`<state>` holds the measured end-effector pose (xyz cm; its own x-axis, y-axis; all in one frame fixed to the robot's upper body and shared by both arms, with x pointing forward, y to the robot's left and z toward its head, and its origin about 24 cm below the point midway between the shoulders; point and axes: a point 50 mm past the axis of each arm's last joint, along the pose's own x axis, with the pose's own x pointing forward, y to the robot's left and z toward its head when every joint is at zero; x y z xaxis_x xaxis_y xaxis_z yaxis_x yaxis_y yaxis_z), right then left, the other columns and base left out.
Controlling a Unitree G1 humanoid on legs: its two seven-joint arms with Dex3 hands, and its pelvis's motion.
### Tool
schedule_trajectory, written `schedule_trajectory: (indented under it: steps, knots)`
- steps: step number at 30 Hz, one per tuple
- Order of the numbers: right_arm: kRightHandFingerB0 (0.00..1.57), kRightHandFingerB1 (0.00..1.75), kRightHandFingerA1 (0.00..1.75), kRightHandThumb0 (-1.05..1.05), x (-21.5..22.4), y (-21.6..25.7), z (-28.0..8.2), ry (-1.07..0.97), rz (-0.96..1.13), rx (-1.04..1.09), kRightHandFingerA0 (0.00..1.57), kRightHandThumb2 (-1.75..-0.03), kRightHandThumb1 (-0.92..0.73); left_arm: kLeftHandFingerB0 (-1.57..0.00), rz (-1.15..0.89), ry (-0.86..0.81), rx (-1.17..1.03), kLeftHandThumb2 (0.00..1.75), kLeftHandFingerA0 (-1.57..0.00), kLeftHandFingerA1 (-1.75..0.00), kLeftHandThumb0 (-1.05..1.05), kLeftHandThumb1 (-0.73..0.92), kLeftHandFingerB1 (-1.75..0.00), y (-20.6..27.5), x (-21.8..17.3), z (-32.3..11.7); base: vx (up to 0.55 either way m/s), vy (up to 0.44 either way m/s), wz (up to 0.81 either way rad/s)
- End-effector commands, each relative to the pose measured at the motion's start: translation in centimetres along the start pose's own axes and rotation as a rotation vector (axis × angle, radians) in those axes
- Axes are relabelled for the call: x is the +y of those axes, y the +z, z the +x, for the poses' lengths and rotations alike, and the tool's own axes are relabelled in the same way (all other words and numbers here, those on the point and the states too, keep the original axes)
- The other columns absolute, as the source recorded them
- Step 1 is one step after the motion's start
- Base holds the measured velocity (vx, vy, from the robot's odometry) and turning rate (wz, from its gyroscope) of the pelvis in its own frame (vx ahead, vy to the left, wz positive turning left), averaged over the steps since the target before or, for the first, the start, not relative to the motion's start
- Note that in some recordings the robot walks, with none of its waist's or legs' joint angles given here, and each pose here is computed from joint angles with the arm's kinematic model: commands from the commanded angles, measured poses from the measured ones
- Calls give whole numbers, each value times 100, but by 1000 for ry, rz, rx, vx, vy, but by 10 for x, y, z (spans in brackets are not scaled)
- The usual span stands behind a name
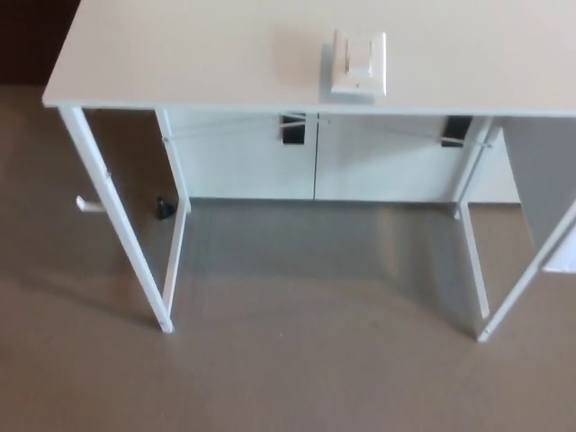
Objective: The robot walk towards a table in front and then clicks the light switch button using the right hand's index finger
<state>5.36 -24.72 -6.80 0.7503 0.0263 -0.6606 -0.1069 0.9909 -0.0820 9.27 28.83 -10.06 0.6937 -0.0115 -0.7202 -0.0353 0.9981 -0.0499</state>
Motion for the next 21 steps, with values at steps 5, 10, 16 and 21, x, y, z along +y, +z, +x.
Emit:
schedule_trajectory:
  steps: [5,10,16,21]
  knots:
    - [32,45,58,-8,-10,-2,10,-7,-40,12,48,-62,-77,-33,-1,22,0,89,-44,-83,-73,36,-65,3,3,4,257,111,-21]
    - [24,54,64,-6,-6,5,10,-4,-57,13,42,-94,-56,-31,2,27,-1,63,-41,-89,-71,50,-64,2,6,3,327,239,-12]
    - [23,53,62,-6,-6,-2,7,2,-71,41,40,-94,-57,-30,13,35,18,64,-40,-91,-70,47,-64,-3,7,0,177,88,6]
    - [24,53,64,-6,-3,-5,11,6,-77,59,44,-94,-56,-30,14,36,26,91,-47,-83,-72,37,-64,-6,11,-4,125,-71,6]
